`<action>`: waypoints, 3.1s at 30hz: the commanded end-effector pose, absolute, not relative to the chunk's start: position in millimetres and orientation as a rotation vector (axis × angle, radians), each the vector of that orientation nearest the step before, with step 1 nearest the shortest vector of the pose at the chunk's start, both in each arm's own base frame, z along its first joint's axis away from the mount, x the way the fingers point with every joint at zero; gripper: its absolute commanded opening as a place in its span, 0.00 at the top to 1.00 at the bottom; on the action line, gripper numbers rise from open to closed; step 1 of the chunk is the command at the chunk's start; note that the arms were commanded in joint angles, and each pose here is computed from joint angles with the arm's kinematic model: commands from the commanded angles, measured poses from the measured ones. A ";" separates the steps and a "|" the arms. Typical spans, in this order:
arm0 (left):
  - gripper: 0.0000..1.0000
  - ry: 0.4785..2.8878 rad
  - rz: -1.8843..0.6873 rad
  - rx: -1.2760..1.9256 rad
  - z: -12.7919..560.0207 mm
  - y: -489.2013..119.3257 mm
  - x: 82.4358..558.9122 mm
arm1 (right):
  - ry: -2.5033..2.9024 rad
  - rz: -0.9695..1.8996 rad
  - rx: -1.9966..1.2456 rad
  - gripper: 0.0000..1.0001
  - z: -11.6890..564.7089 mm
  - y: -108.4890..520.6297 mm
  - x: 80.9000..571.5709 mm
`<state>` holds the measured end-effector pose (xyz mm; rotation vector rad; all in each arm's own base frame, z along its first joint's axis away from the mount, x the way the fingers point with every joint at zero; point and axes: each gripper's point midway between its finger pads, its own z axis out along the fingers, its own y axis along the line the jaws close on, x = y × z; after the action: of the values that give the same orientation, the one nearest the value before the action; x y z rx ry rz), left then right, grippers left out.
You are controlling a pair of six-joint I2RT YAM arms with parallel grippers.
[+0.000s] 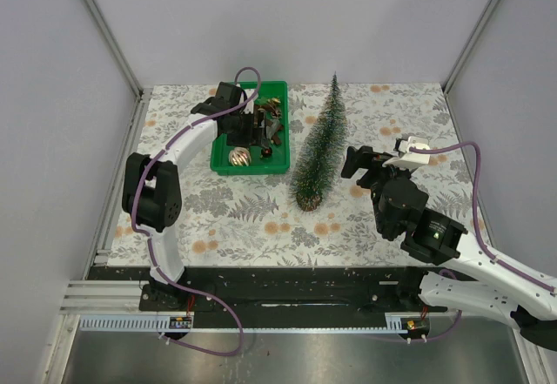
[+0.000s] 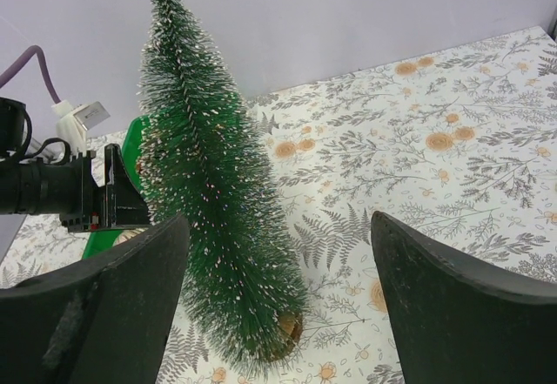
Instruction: Decorate the small christmas tree
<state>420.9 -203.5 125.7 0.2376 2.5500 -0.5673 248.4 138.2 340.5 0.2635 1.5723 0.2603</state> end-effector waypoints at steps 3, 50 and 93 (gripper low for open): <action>0.46 2.438 -0.682 0.194 154.6 -226.3 446.7 | 1.551 0.254 0.273 0.10 343.1 138.5 249.2; 0.89 1.482 -0.496 0.799 520.3 -166.0 228.9 | 1.498 0.547 -0.175 0.08 401.8 272.0 254.8; 0.01 2.070 -0.317 1.295 127.2 -175.0 306.6 | 1.534 0.470 -0.184 0.05 371.0 243.4 240.2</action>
<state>281.2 -141.8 106.3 1.2622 2.2302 -0.2489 244.2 259.2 355.4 -0.2521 1.5668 0.4653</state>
